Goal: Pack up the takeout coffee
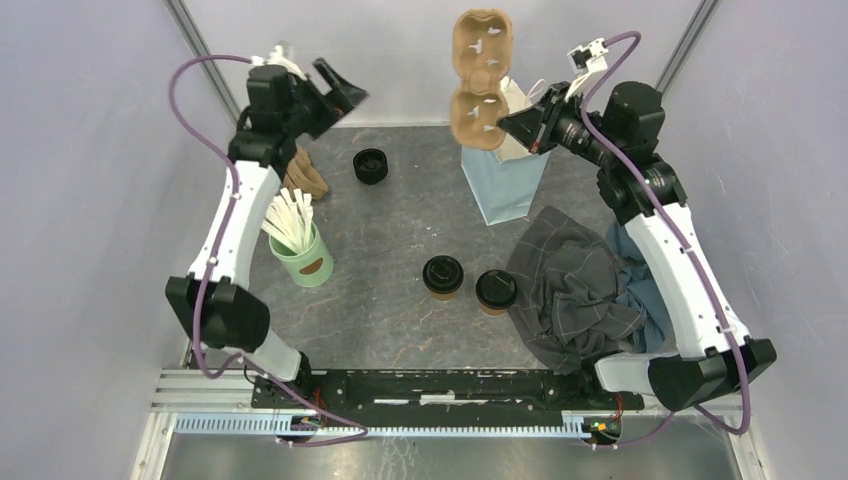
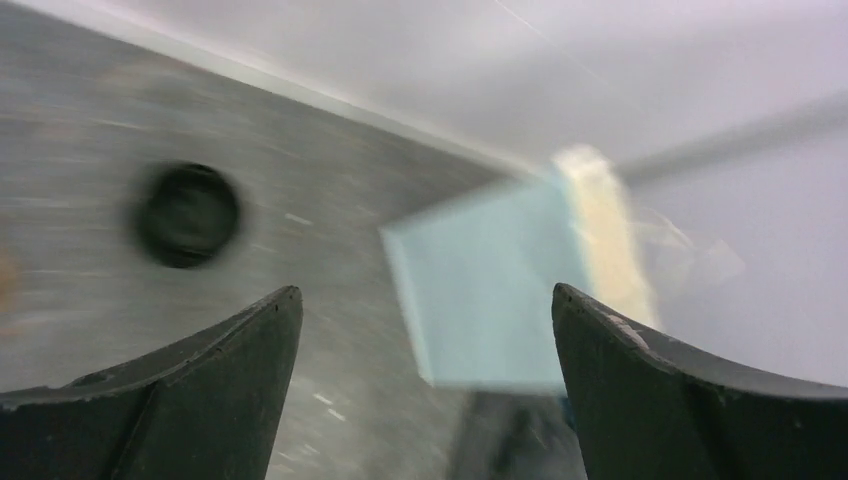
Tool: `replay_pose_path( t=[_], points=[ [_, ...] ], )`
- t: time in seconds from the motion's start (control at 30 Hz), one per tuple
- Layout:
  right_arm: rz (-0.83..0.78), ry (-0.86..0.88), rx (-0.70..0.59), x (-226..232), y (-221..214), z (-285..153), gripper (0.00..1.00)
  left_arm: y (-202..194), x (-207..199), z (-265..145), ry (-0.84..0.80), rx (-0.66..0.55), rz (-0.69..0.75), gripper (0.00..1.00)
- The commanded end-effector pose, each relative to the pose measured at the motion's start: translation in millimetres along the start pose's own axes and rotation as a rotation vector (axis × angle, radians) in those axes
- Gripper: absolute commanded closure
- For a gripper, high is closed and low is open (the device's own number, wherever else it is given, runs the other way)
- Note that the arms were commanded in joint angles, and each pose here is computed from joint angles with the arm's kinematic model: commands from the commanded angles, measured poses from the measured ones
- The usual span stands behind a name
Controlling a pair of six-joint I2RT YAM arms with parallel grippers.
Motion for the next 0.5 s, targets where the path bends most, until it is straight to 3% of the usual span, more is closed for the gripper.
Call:
replay_pose_path(
  t=[0.0,0.17,0.47],
  points=[
    [-0.262,-0.284,-0.008,-25,17,-28,1.00,15,130,-4,0.679,0.023,0.088,0.02],
    [-0.361,-0.426,0.012,-45,22,-35,1.00,21,204,23,0.982,0.084,0.209,0.02],
    [-0.460,-0.574,0.019,-67,34,-38,1.00,27,289,62,1.177,0.130,0.259,0.00]
  ],
)
Point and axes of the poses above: each gripper's point midway between its finger pads, its own z axis out along the fingers, its own x axis along the line the jaws close on, y = z × x, the point moved 5 cm from there along -z, back along the fingers, and after that the axes turned 7 degrees about z, right-handed, at the moved point
